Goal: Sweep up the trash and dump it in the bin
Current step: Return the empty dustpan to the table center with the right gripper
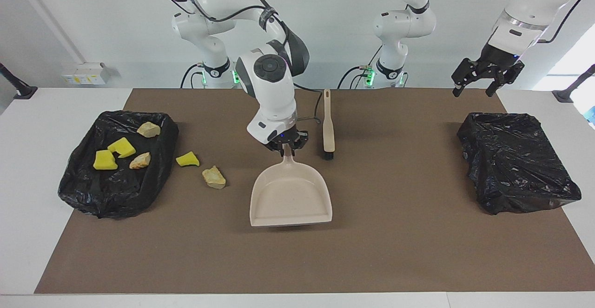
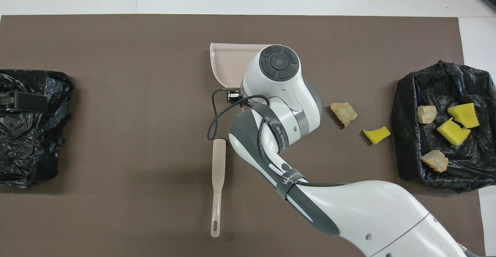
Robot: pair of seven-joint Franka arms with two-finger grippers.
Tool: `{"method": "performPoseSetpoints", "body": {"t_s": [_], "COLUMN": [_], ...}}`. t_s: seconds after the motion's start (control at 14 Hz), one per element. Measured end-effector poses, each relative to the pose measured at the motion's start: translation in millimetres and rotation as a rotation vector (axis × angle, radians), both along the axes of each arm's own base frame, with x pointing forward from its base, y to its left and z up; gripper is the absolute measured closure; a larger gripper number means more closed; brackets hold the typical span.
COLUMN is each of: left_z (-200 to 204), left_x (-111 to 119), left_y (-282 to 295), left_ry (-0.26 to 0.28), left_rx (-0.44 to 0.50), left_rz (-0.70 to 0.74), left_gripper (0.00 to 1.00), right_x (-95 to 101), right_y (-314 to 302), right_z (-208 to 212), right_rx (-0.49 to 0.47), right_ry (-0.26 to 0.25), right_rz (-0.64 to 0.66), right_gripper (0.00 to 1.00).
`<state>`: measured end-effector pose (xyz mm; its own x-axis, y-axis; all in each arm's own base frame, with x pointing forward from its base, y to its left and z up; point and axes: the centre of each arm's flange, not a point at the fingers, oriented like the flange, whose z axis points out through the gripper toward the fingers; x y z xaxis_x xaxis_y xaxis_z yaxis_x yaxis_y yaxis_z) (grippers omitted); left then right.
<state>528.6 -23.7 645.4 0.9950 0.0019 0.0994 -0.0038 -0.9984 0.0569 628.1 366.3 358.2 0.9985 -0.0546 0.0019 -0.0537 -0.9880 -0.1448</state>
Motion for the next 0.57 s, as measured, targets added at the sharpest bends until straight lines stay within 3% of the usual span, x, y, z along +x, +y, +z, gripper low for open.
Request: {"method": "performPoseSetpoints", "body": {"t_s": [0.29, 0.57], "left_z": [0.1, -0.2], "left_x": [2.6, 4.9], "left_y": [-0.2, -0.3], "left_ry": [-0.015, -0.025], "left_rx": [-0.001, -0.001], "left_rz": [0.0, 0.001], "left_gripper": [0.0, 0.0], "right_x": [1.7, 3.2], "right_y": [6.9, 12.5], "right_z": [-11.0, 12.2], "right_rx": [0.003, 0.018], "right_ry": [0.0, -0.038], "right_rz": [0.006, 0.015], "right_gripper": [0.64, 0.25]}}
